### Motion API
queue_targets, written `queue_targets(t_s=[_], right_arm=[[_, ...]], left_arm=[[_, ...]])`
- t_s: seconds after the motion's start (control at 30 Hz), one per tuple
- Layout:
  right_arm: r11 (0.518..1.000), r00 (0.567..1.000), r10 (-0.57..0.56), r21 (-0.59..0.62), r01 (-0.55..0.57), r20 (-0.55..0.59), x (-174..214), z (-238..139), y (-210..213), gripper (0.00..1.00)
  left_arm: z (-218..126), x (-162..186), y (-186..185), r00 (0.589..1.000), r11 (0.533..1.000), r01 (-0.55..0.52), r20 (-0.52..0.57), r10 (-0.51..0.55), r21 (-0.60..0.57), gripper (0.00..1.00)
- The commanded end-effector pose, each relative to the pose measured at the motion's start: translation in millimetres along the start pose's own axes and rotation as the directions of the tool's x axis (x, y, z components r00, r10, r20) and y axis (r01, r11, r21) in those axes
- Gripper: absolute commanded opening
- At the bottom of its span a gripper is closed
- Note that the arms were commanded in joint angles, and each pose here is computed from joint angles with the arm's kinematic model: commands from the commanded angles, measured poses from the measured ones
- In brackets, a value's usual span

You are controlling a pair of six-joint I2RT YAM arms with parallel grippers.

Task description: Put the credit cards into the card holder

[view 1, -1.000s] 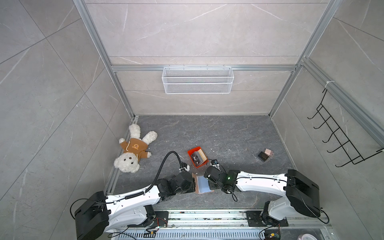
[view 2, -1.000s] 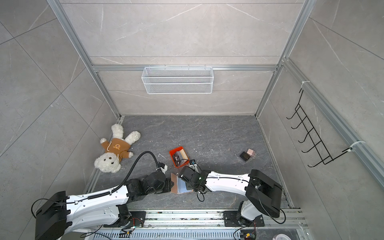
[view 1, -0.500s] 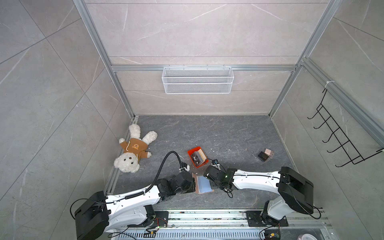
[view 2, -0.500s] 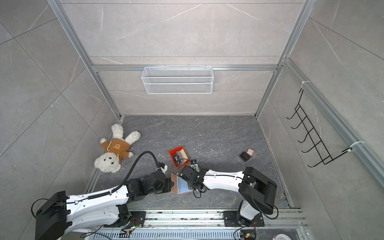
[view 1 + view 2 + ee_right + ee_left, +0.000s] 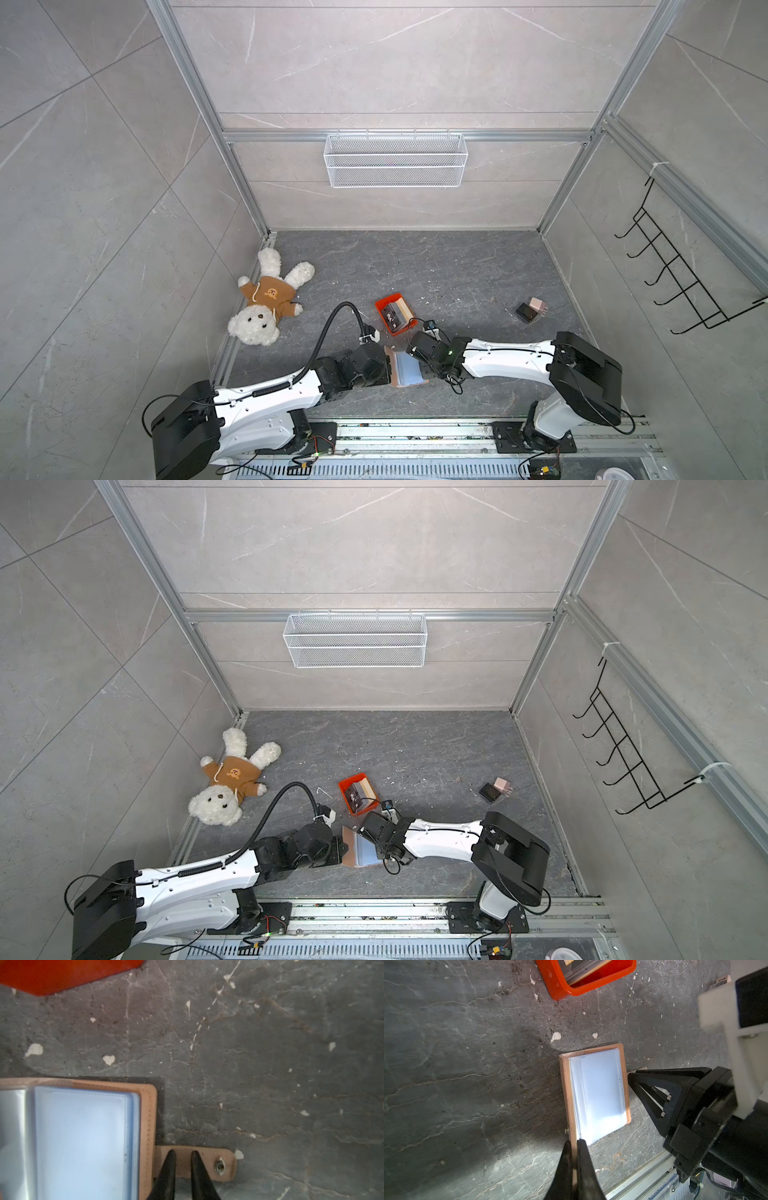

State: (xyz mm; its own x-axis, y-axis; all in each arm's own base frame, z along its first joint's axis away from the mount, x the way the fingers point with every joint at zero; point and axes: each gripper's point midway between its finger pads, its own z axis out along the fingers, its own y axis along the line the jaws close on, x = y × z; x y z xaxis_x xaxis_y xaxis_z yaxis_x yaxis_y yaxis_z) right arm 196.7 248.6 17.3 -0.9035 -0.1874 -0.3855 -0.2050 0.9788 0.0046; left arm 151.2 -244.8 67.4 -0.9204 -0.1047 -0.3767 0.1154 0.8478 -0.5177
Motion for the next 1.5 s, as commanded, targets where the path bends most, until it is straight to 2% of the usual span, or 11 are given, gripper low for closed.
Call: queue_targets(t_s=[0.0,0.27,0.43,0.67,0.87,1.13,1.3,1.47], right_arm=[[1.000,1.000,0.012,0.004,-0.012,-0.029,6.8,3.8,-2.4,0.19],[0.998,0.999,0.048,-0.035,-0.048,0.008,-2.0,-9.9,0.4,0.18],[0.998,0.998,0.058,-0.034,-0.058,-0.020,5.8,-2.6,0.0,0.17],[0.990,0.994,0.108,-0.090,-0.107,0.011,-0.5,-18.8,1.9,0.16],[0.975,0.987,0.150,-0.176,-0.137,0.063,-10.8,-45.0,4.6,0.14],[0.916,0.984,0.162,-0.382,-0.122,0.075,-16.6,-67.7,37.2,0.14],[0.876,0.987,0.152,-0.469,-0.113,0.047,-14.9,-67.9,59.1,0.12],[0.845,0.995,0.101,-0.527,-0.092,-0.011,-4.7,-54.6,86.8,0.11]], left_arm=[[-3.5,-7.8,-12.5,1.000,1.000,-0.020,0.021,0.020,0.023,0.00],[-5.2,-6.3,-10.8,0.999,0.999,-0.023,0.023,0.022,0.029,0.00],[-6.2,-6.0,-11.7,0.999,0.999,-0.033,0.023,0.032,0.036,0.00],[-9.3,1.8,-25.2,0.996,0.987,-0.092,-0.006,0.093,0.130,0.00],[-12.5,9.4,-30.0,0.995,0.973,-0.094,-0.012,0.099,0.211,0.00],[-1.5,18.5,-17.1,0.998,0.983,-0.028,-0.046,0.037,0.183,0.00],[1.7,17.8,-9.1,0.999,0.991,0.006,-0.048,0.000,0.134,0.16],[0.6,18.5,-5.5,0.998,0.995,0.011,-0.063,-0.005,0.094,0.28]])
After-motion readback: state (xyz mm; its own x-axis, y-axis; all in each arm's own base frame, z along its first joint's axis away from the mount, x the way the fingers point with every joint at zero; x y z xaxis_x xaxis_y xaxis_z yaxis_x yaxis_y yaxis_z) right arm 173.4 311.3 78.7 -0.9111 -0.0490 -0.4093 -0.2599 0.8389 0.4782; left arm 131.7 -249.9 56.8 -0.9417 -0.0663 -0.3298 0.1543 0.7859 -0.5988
